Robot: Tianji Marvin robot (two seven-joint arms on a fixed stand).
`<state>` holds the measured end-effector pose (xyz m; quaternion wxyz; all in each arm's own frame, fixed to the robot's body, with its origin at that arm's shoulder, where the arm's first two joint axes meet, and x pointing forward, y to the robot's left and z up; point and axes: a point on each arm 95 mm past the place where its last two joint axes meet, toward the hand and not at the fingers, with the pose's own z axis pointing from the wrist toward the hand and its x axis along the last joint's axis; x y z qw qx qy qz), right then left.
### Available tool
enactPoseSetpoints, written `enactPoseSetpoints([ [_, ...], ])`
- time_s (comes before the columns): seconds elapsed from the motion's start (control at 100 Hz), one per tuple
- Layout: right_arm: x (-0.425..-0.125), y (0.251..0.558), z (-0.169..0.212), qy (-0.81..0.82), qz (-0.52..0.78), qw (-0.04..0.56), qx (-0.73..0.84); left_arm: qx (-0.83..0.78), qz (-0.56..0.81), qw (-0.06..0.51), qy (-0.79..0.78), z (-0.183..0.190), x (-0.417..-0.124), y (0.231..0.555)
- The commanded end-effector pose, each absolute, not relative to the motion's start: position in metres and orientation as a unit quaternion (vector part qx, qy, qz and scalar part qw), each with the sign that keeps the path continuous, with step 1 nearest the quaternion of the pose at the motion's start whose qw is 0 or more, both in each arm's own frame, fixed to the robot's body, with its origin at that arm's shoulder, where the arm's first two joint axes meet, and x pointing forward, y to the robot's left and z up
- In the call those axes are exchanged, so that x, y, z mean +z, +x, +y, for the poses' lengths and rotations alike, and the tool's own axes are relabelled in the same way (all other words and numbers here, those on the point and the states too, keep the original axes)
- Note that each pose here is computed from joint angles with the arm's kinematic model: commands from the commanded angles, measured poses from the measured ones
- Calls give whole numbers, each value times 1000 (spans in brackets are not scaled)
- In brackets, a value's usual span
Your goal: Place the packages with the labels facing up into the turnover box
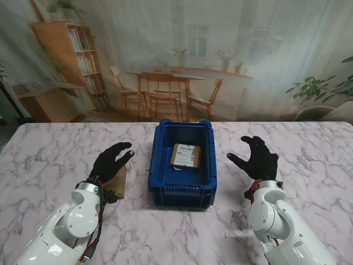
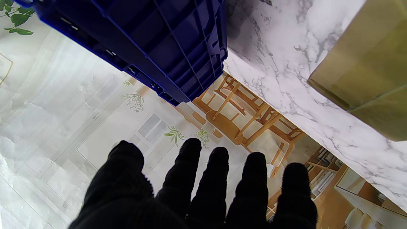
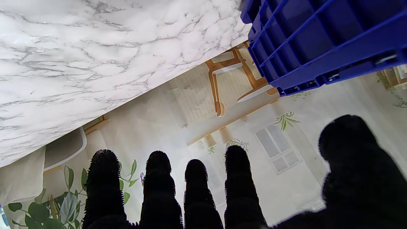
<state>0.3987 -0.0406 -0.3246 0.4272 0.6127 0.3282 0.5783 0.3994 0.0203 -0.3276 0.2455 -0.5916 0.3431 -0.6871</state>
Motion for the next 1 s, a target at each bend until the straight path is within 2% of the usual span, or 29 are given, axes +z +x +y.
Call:
enactPoseSetpoints([
  [0.0,-328,396,-40,615,330,425,576,-682,352,248,-591,20,-330,401],
  [0.25,-329,393,-41,618,330,423,575,-674,374,283,-571,23,-330,405],
  [0.76,-331,396,-40,621,332,422,572,-668,378,285,-574,39,-325,409],
  [0.99,-330,397,-39,622,330,421,572,-688,393,268,-548,31,-297,412],
])
